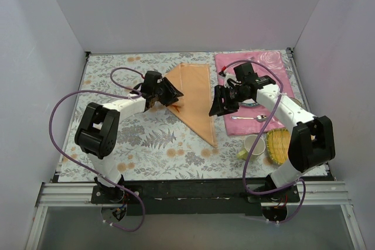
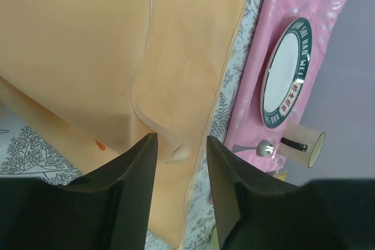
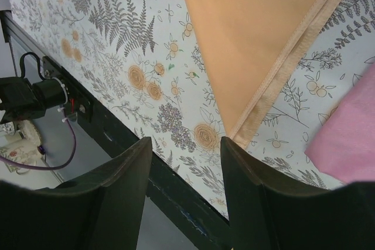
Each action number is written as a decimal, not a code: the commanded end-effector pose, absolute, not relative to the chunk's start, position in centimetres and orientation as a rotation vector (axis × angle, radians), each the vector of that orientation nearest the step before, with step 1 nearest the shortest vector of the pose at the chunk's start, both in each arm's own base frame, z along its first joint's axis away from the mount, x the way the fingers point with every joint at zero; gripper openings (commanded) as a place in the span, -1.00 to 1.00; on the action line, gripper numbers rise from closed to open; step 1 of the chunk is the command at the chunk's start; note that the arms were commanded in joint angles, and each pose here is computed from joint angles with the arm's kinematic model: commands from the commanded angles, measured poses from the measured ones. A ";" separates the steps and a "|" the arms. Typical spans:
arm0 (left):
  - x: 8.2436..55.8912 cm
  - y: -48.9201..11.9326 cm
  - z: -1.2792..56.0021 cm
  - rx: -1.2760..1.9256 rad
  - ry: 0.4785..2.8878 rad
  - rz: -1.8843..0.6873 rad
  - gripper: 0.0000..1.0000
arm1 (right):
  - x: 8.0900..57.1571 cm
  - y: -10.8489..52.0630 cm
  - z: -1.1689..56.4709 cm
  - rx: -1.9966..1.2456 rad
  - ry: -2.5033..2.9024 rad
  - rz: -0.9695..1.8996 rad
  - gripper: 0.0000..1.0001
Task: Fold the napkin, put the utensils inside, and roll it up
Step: Fold the napkin
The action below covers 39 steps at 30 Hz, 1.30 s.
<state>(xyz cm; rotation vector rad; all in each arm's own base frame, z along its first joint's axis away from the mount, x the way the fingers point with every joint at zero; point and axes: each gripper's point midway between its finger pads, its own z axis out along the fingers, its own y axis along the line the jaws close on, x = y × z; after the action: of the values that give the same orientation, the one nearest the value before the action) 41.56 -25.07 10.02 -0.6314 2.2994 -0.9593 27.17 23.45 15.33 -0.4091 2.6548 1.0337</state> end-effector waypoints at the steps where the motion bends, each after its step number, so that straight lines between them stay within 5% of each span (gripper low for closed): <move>1: 40.3 -26.6 11.5 -0.532 2.382 -1.036 -0.09 | 26.7 23.3 16.4 -0.434 2.608 1.057 0.17; 4: 40.3 -26.5 14.0 -0.501 2.346 -1.043 0.24 | 26.5 23.1 16.1 -0.431 2.611 1.052 0.17; 8: 40.3 -26.0 18.5 -0.434 2.299 -1.019 0.34 | 26.2 22.6 16.3 -0.421 2.618 1.029 0.17; 14: 35.9 -28.3 19.1 0.070 2.342 -0.866 -0.02 | 27.6 18.6 17.9 -0.267 2.628 0.840 0.17; 20: 29.8 -33.8 16.9 0.559 2.226 -0.684 -0.03 | 29.6 13.0 21.2 -0.097 2.629 0.526 0.17; 26: 23.9 -39.3 13.9 0.991 2.125 -0.655 -0.19 | 28.4 12.8 23.6 -0.049 2.621 0.639 0.17; 39: 20.4 -40.8 7.3 1.146 2.177 -0.616 -0.24 | 26.3 12.1 24.7 0.039 2.573 0.764 0.18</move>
<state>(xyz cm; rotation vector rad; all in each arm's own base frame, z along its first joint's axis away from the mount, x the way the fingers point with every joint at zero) 20.21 -40.24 7.84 1.1333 2.2052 -0.6349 27.42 11.75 23.92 0.0371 2.5932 0.7074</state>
